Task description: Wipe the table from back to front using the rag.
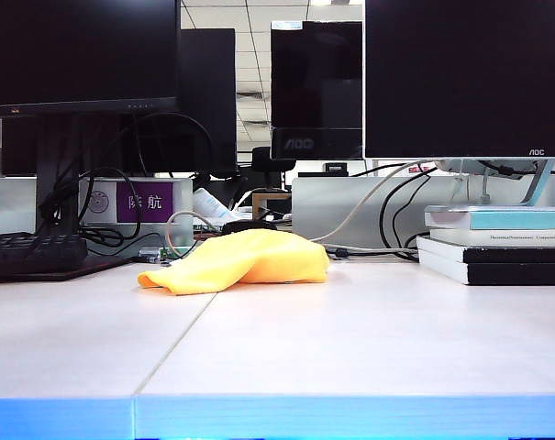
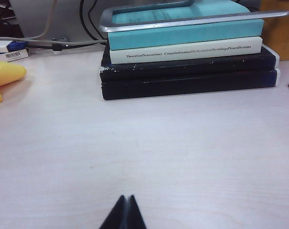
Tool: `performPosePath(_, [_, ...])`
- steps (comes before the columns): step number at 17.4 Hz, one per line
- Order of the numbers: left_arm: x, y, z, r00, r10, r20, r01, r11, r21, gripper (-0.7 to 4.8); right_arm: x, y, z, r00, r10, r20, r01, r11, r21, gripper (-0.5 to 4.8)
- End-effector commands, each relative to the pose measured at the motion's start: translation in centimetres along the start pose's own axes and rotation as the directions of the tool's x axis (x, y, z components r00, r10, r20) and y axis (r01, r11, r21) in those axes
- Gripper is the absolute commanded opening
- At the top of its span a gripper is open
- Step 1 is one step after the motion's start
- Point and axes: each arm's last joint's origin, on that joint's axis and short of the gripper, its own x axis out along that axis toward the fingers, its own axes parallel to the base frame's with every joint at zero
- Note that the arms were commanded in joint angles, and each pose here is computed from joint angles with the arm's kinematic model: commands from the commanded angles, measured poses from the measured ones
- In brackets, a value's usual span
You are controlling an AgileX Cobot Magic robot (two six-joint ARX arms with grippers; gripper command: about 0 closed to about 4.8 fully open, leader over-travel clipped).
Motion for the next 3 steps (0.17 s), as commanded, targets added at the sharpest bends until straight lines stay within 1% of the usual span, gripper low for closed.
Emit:
performPosePath(1, [0.01, -0.02, -0.22, 1.000, -0.004, -0.018, 0.004, 1.000, 0.000, -0.05, 0.07, -0.03, -0.19, 1.000, -0.006, -0.001, 0.005, 1.000, -0.001, 0.00])
performPosePath(3, [0.01, -0.02, -0.22, 1.000, -0.004, -0.018, 0.004, 1.000, 0.000, -0.05, 0.07, -0.03, -0.19, 1.000, -0.006, -0.001, 0.005, 1.000, -0.001, 0.00])
